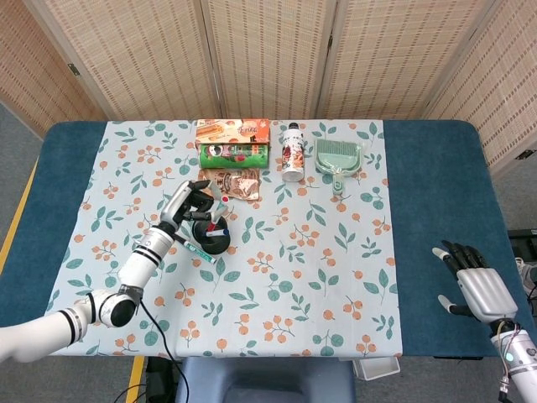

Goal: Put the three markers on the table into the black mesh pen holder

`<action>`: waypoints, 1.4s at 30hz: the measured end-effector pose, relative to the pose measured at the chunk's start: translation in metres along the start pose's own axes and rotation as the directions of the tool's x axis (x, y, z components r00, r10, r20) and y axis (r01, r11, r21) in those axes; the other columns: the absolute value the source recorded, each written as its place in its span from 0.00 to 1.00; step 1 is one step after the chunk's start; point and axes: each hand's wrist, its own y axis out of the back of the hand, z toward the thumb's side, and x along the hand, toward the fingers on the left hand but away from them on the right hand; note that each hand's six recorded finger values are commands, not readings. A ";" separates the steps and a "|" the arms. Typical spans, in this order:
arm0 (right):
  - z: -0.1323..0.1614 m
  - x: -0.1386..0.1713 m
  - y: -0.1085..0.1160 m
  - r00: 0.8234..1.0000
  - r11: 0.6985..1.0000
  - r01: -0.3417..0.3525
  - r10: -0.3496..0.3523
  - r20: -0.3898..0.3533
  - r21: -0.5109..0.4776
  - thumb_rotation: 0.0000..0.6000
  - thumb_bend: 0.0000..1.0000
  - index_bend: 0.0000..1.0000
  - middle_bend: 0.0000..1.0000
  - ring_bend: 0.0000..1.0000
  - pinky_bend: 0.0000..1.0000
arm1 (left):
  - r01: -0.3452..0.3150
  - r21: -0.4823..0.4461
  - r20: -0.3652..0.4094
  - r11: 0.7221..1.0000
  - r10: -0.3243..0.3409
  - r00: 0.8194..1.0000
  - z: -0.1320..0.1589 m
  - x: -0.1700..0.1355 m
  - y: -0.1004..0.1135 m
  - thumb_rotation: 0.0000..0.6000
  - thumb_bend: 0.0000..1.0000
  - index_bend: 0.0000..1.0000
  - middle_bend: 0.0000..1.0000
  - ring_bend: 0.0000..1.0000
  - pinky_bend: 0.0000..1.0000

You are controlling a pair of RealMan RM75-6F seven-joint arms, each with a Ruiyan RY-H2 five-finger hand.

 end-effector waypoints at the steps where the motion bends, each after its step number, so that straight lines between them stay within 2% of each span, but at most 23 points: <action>1: 0.000 0.000 0.000 1.000 1.000 0.000 0.000 0.000 -0.001 1.00 0.28 0.10 0.00 0.00 0.00 | 0.000 -0.005 0.001 1.000 0.000 1.000 -0.001 0.000 0.000 1.00 0.34 0.61 0.97 0.94 0.97; 10: 0.003 0.002 0.000 1.000 1.000 0.005 -0.005 -0.011 0.006 1.00 0.28 0.10 0.00 0.00 0.00 | -0.003 -0.025 0.022 1.000 0.003 1.000 -0.010 -0.007 -0.003 1.00 0.34 0.61 0.97 0.94 0.97; 17: 0.009 0.005 -0.003 1.000 1.000 0.003 -0.002 -0.028 0.021 1.00 0.28 0.10 0.00 0.00 0.00 | -0.033 -0.008 0.075 0.999 0.033 0.997 -0.023 -0.030 -0.001 1.00 0.34 0.57 0.97 0.94 0.97; 24: 0.015 0.011 -0.005 0.999 0.999 0.017 -0.016 -0.037 0.037 1.00 0.28 0.10 0.00 0.00 0.00 | -0.039 -0.057 0.081 0.998 0.044 0.996 -0.041 -0.041 -0.008 1.00 0.34 0.55 0.97 0.94 0.96; 27: 0.016 0.012 -0.005 0.999 0.999 0.021 -0.019 -0.036 0.038 1.00 0.28 0.10 0.00 0.00 0.00 | -0.035 -0.049 0.078 0.998 0.038 0.996 -0.047 -0.042 -0.007 1.00 0.31 0.38 0.95 0.92 0.95; 29: 0.016 0.011 -0.006 0.999 0.999 0.017 -0.015 -0.036 0.039 1.00 0.28 0.10 0.00 0.00 0.00 | -0.025 -0.033 0.083 0.999 0.027 0.996 -0.048 -0.043 -0.006 1.00 0.25 0.20 0.93 0.91 0.95; 31: 0.016 0.010 -0.007 0.999 0.999 0.012 -0.011 -0.038 0.039 1.00 0.28 0.10 0.00 0.00 0.00 | -0.022 -0.011 0.087 1.000 0.023 0.996 -0.049 -0.043 -0.003 1.00 0.22 0.08 0.92 0.91 0.95; 34: 0.016 0.009 -0.007 0.999 0.999 0.009 -0.007 -0.041 0.040 1.00 0.29 0.10 0.00 0.00 0.00 | -0.026 0.000 0.095 1.000 0.026 0.995 -0.045 -0.045 0.002 1.00 0.20 0.00 0.91 0.90 0.95; 37: 0.016 0.010 -0.006 0.999 0.999 0.012 -0.010 -0.044 0.038 1.00 0.28 0.10 0.00 0.00 0.00 | -0.025 0.014 0.107 1.000 0.023 0.994 -0.039 -0.051 0.009 1.00 0.20 0.03 0.90 0.90 0.95; 40: 0.016 0.012 -0.004 0.999 0.999 0.016 -0.015 -0.048 0.034 1.00 0.28 0.10 0.00 0.00 0.00 | -0.051 0.082 0.145 0.995 0.039 0.989 -0.031 -0.064 0.024 1.00 0.20 0.15 0.90 0.90 0.95; 42: 0.016 0.012 -0.004 0.999 0.999 0.015 -0.013 -0.052 0.033 1.00 0.28 0.10 0.00 0.00 0.00 | -0.077 0.136 0.180 0.988 0.052 0.982 -0.026 -0.079 0.030 1.00 0.20 0.18 0.90 0.90 0.95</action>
